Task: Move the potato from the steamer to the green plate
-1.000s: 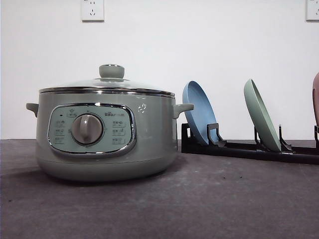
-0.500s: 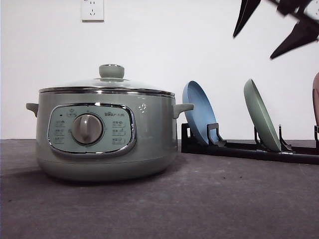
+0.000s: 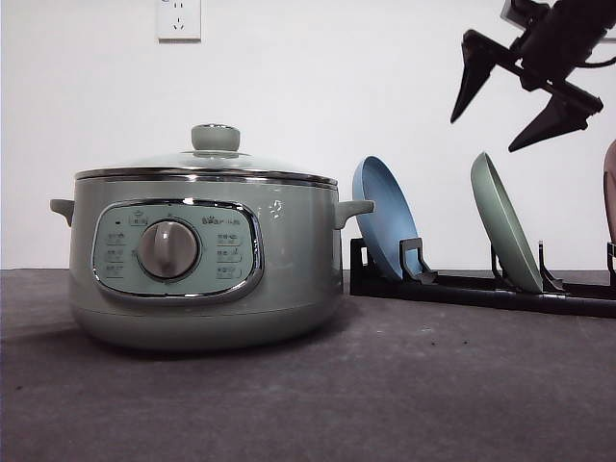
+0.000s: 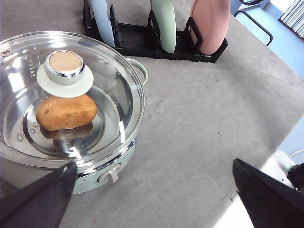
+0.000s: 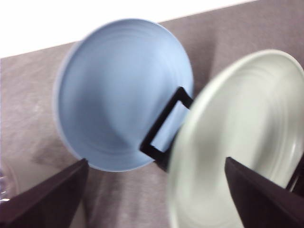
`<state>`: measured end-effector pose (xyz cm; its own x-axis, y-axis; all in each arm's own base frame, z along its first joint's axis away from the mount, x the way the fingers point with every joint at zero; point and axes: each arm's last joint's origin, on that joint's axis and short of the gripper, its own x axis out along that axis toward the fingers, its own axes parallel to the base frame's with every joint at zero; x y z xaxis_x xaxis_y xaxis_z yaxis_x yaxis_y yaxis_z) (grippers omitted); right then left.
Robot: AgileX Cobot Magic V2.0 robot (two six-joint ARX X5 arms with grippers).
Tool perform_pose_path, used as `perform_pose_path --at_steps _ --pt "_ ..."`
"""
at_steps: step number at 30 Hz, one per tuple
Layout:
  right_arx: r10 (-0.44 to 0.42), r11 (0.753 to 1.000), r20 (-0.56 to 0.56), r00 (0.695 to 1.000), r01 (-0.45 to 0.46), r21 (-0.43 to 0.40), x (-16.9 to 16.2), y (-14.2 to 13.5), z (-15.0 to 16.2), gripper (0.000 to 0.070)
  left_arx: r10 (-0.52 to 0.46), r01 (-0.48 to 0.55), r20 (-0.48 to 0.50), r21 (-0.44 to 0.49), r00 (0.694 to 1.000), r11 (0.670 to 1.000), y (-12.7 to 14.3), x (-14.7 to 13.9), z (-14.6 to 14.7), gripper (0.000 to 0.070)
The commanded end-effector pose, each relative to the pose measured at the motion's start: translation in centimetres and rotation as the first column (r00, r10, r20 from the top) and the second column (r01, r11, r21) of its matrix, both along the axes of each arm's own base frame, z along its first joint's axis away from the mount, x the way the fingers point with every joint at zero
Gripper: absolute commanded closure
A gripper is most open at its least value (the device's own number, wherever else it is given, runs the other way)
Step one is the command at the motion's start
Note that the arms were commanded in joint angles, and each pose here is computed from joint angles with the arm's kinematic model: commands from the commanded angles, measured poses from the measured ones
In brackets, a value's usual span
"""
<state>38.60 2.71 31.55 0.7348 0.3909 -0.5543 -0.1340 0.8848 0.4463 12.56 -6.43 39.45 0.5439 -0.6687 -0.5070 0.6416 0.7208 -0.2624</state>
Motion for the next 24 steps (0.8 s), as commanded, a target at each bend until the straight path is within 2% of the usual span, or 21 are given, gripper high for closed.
perform_pose_path --at_steps 1,4,6,8,10,12,24 --pt "-0.009 1.0 0.001 1.0 0.009 0.008 0.8 0.0 -0.3 0.0157 -0.016 0.016 0.03 -0.004 0.999 1.0 -0.1 0.0 0.6 0.0029" --pt "-0.008 1.0 -0.013 1.0 0.008 0.008 1.2 0.0 -0.9 0.0165 -0.016 0.016 0.028 -0.004 0.999 1.0 -0.1 0.0 0.6 0.003" --pt "-0.008 1.0 -0.015 1.0 0.008 0.008 1.4 0.0 -1.2 0.0211 -0.016 0.016 0.027 -0.004 1.0 1.0 -0.1 0.0 0.6 0.0029" --pt "-0.008 1.0 -0.013 1.0 0.009 0.008 1.5 0.0 -1.2 0.0304 -0.016 0.016 0.023 -0.002 1.0 1.0 -0.1 0.0 0.6 0.0029" --pt "-0.01 1.0 -0.008 1.0 0.011 0.01 1.5 0.0 -1.2 0.0427 -0.016 0.016 0.015 0.002 1.0 1.0 -0.1 0.0 0.5 0.0029" --pt "-0.019 1.0 -0.013 1.0 0.019 0.023 1.5 0.0 -1.1 0.048 -0.016 0.016 0.008 0.005 1.0 1.0 -0.1 -0.1 0.5 0.003" --pt "-0.014 0.999 -0.04 0.999 0.016 0.051 2.1 0.1 -2.1 0.049 -0.016 0.016 -0.001 0.008 1.0 1.0 0.0 -0.1 0.4 0.0029"
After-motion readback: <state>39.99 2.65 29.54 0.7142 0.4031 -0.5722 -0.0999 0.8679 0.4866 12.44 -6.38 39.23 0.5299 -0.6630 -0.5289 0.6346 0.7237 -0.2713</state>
